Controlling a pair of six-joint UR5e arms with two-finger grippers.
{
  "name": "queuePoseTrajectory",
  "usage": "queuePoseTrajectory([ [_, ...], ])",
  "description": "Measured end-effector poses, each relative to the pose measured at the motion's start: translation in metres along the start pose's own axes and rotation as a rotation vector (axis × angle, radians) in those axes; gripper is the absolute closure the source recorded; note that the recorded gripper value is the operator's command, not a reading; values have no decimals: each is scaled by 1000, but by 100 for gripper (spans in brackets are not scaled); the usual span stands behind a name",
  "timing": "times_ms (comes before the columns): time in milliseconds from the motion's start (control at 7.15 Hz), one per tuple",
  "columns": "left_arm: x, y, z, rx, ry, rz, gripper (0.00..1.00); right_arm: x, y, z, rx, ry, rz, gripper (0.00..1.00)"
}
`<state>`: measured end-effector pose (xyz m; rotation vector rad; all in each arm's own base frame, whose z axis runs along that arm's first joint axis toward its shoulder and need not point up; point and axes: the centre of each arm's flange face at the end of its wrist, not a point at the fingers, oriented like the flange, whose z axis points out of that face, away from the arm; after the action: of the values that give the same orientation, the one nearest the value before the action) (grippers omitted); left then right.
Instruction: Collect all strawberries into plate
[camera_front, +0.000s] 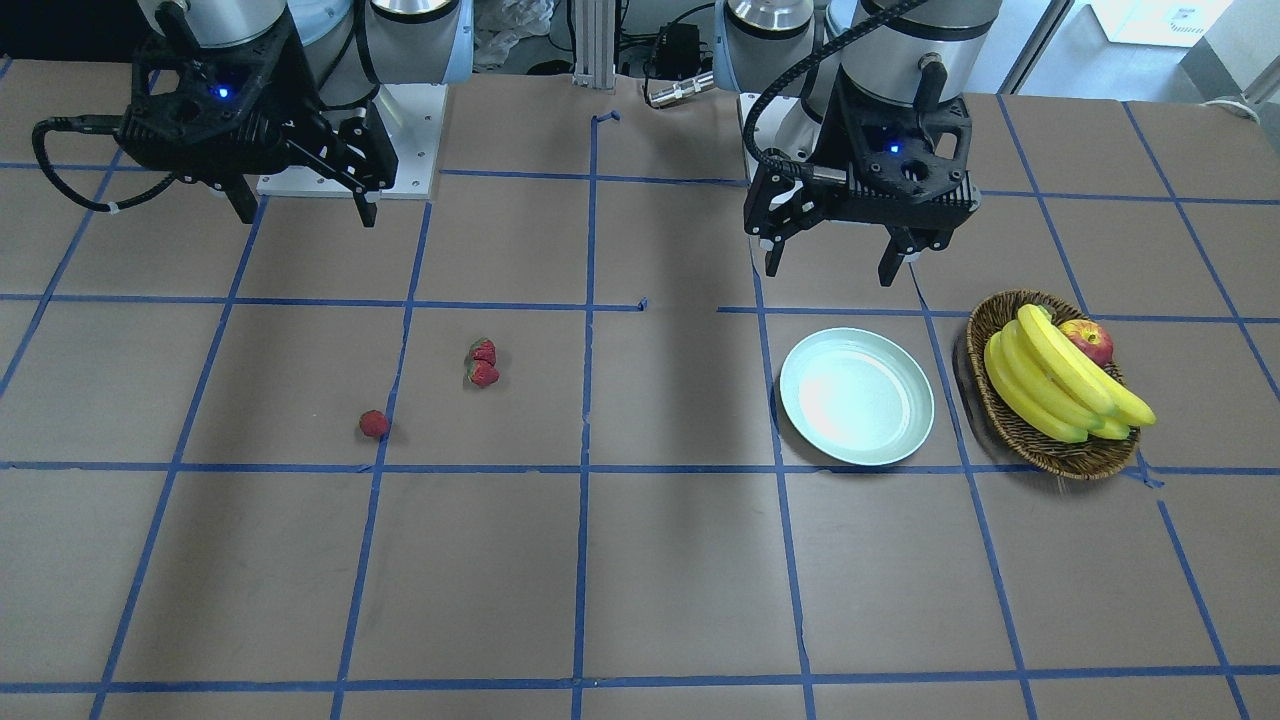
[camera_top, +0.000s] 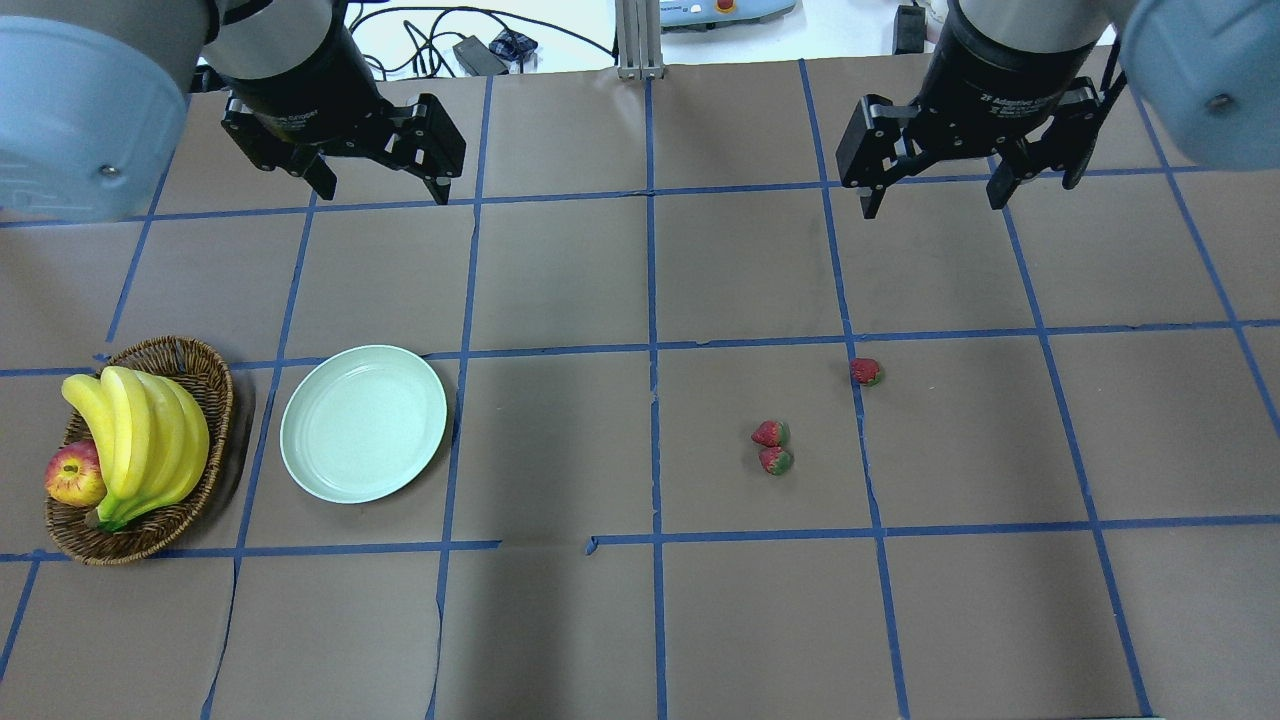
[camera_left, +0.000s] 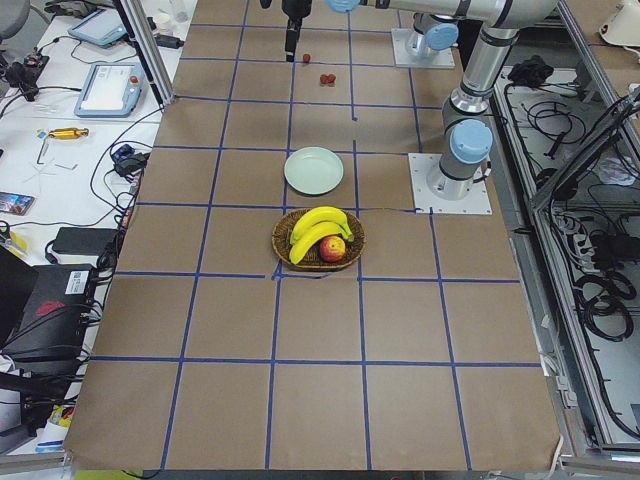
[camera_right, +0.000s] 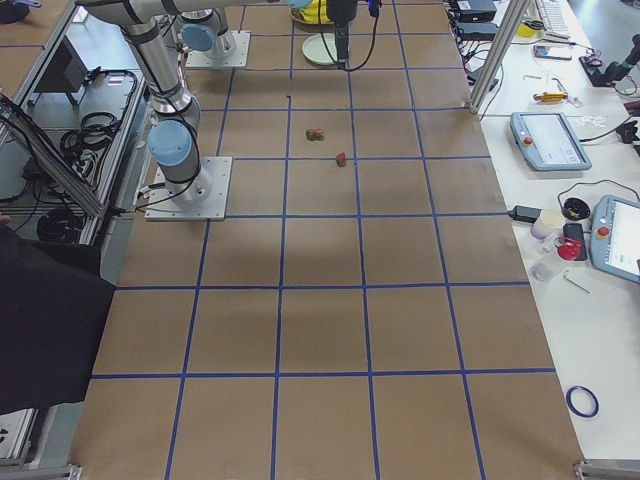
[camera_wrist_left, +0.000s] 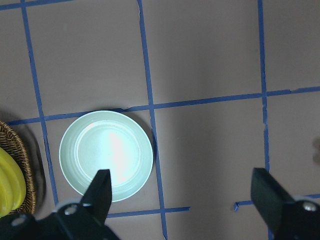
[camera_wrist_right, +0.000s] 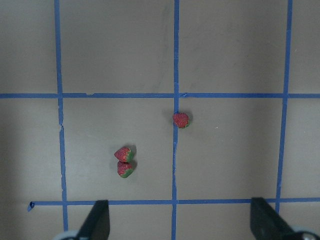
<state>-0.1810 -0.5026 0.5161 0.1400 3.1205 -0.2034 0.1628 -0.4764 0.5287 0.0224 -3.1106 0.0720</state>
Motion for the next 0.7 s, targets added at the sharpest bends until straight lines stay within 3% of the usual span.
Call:
queuePoseTrajectory([
  [699,4,2,11,-12,7,-6,0,-3,0,-4,39,-8,-8,0],
])
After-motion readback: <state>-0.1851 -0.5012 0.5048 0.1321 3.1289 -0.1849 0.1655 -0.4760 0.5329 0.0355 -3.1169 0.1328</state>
